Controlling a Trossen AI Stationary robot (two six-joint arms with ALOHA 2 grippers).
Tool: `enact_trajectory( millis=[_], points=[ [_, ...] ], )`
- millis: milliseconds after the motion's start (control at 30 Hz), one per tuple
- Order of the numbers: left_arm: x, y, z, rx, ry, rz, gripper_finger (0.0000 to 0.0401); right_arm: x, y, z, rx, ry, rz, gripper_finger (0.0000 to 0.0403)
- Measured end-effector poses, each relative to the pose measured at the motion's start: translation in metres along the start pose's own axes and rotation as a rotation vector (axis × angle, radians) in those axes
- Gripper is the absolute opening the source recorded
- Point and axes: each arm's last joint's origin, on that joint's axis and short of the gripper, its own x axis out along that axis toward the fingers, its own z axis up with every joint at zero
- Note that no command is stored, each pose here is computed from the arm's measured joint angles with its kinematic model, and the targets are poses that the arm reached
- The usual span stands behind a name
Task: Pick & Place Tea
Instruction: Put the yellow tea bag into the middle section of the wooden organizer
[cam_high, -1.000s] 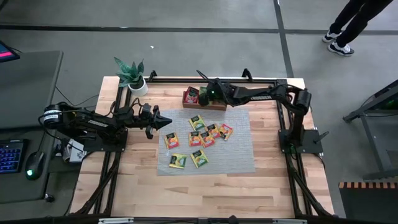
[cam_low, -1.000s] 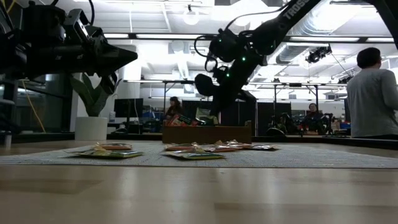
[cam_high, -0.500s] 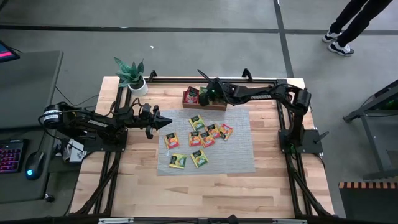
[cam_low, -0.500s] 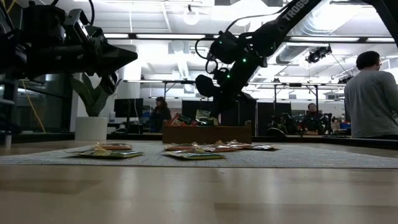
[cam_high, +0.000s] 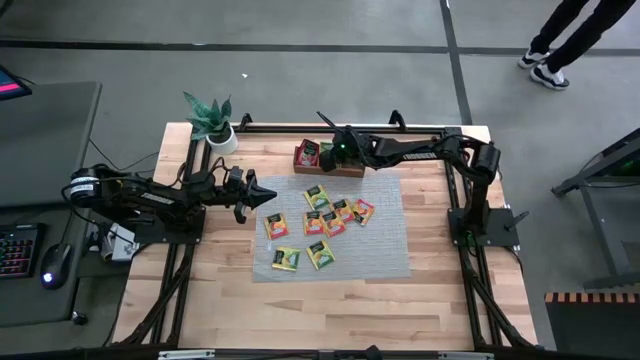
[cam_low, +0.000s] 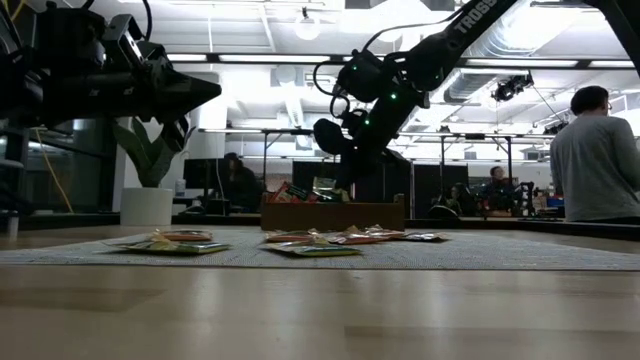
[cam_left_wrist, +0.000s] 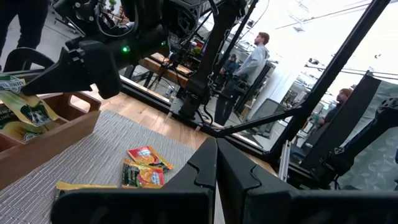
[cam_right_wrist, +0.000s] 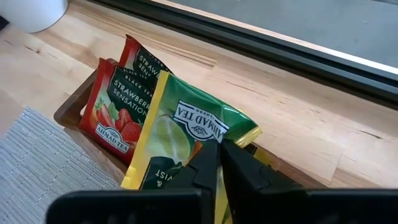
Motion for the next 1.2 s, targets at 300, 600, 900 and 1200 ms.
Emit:
enact_trajectory(
  millis=[300,600,900,1200],
  points=[
    [0.0,0.0,0.0,-0.001,0.0,0.0,0.0,0.0,0.0,0.0,0.015,0.004,0.004,0.0094],
    [0.0,0.0,0.0,-0.005,0.0,0.0,0.0,0.001,-0.002,0.001,0.021,0.033,0.04,0.0138],
    [0.0,0.001,-0.001,-0.06,0.005,0.015,0.0,-0.009,-0.001,0.012,0.012,0.1,0.234,0.0139],
    [-0.002,0.014,-0.013,-0.38,0.005,0.289,0.0,-0.027,0.008,0.02,-0.125,0.141,0.491,0.0139]
  ],
)
